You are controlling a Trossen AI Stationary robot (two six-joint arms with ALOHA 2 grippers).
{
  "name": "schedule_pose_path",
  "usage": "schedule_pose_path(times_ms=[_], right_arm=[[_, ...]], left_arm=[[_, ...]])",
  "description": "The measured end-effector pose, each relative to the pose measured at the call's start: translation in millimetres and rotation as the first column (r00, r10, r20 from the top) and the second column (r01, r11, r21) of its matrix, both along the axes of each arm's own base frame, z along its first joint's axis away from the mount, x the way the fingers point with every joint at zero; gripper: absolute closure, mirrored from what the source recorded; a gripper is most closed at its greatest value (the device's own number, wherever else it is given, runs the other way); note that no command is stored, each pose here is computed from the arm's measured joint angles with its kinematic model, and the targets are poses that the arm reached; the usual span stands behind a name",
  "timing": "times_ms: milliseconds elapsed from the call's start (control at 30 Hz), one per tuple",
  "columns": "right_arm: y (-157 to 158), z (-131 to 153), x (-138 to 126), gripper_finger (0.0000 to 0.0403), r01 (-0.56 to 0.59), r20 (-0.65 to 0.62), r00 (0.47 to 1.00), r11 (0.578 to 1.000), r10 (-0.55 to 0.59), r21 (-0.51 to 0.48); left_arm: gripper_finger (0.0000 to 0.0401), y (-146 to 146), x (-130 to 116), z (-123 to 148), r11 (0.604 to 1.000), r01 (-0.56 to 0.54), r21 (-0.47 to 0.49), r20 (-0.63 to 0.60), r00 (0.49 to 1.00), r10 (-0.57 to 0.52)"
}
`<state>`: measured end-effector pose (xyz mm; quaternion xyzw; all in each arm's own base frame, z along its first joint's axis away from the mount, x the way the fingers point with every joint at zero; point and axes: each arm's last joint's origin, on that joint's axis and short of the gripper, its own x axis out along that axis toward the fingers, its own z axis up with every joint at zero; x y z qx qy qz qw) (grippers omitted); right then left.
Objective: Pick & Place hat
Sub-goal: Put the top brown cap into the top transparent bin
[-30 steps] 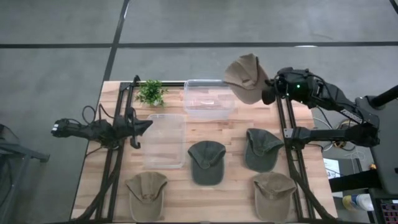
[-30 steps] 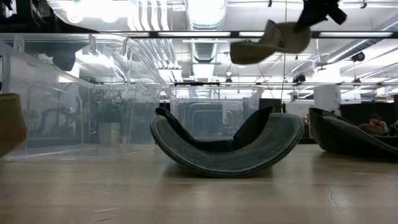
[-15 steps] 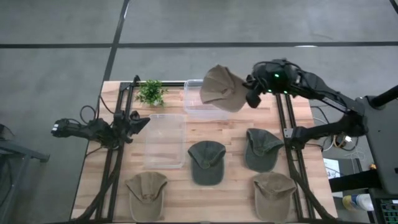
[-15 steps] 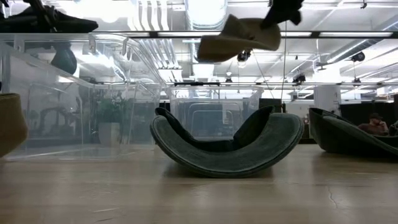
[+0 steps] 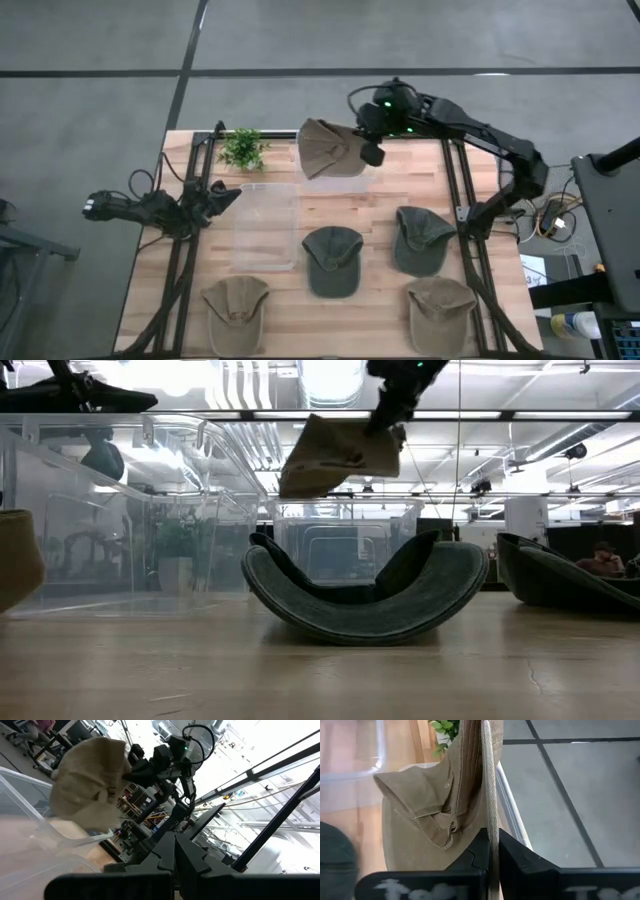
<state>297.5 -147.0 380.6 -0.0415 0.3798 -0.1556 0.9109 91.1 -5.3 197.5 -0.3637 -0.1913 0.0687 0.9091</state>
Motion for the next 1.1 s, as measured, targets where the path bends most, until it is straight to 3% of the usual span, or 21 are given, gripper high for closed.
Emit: schedule_pose_path(times_ms=[267,500,1100], right_arm=[[-21.4,-4.2,29.9,0.0391,-0.022,-0.047,0.999,0.999,0.020,-0.040],[-29.7,-18.6,31.6,0.0390,0.018,-0.184,0.983,0.998,-0.008,0.053],[-40.3,-53.5,46.9,0.0390,0.073,-0.253,0.967,0.987,-0.034,0.144]], left_arm=[[0.0394,0.2,0.0,-0.1,1.000,-0.002,-0.022,0.004,1.000,0.002],[0.0394,0.6,-0.1,-0.1,1.000,-0.015,-0.026,0.003,1.000,0.015],[0.0394,1.3,-0.3,-0.3,0.998,-0.031,-0.050,0.007,0.999,0.031]])
